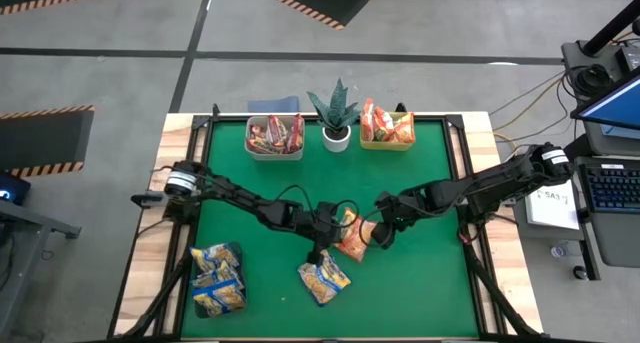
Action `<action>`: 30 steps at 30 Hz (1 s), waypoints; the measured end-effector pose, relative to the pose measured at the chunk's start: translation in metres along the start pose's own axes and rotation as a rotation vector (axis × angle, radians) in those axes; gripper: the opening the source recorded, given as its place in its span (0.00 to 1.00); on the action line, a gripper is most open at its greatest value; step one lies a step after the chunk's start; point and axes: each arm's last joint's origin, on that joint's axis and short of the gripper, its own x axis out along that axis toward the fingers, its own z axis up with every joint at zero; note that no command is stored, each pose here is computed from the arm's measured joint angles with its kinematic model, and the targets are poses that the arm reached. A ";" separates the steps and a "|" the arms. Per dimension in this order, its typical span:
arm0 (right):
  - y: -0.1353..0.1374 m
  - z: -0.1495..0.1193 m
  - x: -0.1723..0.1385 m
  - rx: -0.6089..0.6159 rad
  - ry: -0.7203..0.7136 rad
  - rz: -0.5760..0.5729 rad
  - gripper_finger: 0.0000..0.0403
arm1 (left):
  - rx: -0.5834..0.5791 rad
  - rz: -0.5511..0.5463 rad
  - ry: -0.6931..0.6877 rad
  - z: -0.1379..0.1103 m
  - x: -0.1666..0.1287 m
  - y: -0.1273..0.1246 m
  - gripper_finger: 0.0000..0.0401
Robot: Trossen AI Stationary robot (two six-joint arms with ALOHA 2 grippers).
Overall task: Sort Maruchan noodles
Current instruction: Put the orange noodle pack into the yellow bin
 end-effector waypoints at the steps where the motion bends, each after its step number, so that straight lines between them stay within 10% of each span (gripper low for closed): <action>1: -0.002 -0.001 0.000 0.009 0.006 -0.012 0.56 | -0.004 -0.001 0.003 -0.001 0.001 0.000 0.00; 12: -0.025 -0.002 0.014 0.106 -0.103 -0.071 0.84 | -0.026 0.000 0.013 -0.004 0.004 0.002 0.00; 30: -0.063 -0.023 0.039 0.170 -0.363 0.307 0.84 | -0.027 0.003 0.019 -0.007 0.004 0.003 0.00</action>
